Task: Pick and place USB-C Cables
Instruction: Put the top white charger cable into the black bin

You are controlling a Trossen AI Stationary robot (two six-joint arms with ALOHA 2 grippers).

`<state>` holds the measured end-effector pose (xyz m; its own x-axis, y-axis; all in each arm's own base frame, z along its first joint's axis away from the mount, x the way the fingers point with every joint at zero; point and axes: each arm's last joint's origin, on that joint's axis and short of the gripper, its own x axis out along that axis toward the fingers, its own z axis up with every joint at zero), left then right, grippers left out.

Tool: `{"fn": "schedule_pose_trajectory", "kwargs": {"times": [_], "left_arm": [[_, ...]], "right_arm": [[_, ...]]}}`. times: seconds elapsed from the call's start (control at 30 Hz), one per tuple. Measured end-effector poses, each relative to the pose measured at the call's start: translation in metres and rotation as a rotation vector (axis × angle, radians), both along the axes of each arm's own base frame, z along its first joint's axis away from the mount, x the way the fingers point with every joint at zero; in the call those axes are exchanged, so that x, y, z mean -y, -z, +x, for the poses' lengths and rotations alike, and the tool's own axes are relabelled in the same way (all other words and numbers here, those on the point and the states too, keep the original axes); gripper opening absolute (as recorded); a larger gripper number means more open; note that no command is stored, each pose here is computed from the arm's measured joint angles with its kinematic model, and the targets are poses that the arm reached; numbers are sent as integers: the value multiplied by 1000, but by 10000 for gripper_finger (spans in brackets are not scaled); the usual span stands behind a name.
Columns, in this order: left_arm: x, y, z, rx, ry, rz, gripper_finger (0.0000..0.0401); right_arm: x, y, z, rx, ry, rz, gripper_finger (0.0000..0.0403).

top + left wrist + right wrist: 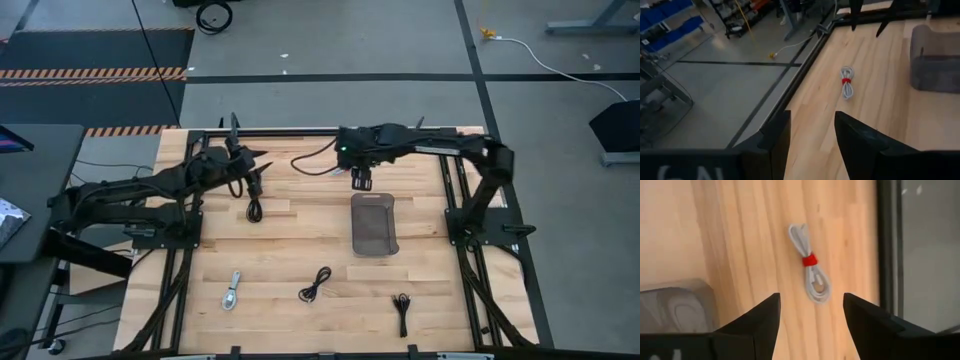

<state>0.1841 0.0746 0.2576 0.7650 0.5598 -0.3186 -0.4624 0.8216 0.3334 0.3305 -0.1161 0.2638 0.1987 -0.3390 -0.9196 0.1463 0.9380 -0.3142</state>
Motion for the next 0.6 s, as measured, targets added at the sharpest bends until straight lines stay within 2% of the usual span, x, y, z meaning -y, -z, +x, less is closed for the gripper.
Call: {"fn": "schedule_pose_trajectory", "kwargs": {"times": [0.3,0.6], "left_arm": [[0,4,-2,-46,23,-8,160],[2,4,-1,-32,81,-37,160]], "right_arm": [[20,39,20,-31,1,9,224],[56,61,16,-39,59,71,224]]}}
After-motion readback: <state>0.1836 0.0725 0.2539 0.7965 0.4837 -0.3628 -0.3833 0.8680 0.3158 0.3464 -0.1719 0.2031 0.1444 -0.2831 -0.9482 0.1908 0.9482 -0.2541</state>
